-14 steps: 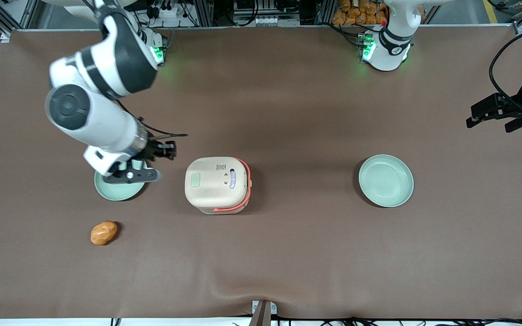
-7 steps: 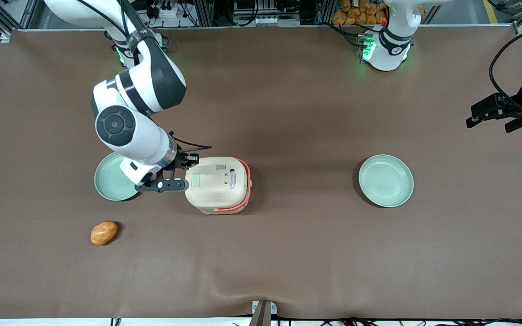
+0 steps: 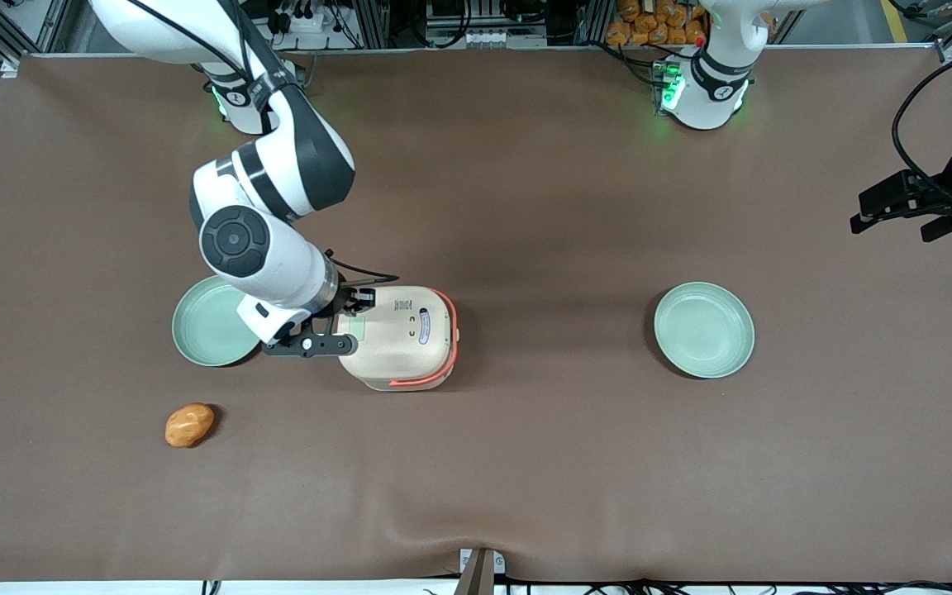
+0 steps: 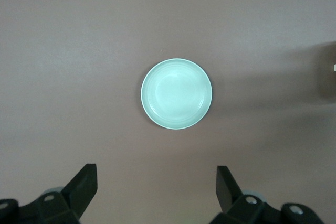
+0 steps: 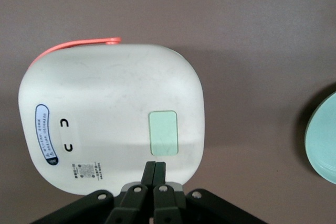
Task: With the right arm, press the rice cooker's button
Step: 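Press the lid button with the right gripper fingertips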
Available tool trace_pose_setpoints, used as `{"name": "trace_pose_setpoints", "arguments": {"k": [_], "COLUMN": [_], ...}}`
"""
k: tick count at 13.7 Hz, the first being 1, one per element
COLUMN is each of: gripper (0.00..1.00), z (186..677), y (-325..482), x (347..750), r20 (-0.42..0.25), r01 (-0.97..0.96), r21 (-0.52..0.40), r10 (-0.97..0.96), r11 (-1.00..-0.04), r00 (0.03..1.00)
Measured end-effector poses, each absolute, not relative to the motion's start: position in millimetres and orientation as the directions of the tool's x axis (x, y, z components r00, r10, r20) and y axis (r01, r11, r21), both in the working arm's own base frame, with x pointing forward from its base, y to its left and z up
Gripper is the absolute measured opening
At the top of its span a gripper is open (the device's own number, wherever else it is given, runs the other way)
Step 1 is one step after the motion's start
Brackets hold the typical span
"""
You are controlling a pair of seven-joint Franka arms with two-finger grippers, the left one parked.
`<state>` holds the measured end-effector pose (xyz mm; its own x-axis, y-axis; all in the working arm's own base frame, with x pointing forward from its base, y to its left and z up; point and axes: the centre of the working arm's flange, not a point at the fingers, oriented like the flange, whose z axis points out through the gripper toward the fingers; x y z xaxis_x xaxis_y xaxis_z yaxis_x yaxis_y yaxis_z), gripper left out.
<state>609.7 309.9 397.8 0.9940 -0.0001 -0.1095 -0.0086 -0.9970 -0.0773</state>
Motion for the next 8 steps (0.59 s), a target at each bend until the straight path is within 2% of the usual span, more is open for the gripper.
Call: {"name": "trace_pose_setpoints", "arguments": {"k": [8], "gripper": [0.01], "z": [367], "y": [310], "x": [614], "r20": [-0.090], "r01": [-0.019], "r21": [-0.082], "r10": [-0.011], "r11": [-0.996], "r00": [0.996]}}
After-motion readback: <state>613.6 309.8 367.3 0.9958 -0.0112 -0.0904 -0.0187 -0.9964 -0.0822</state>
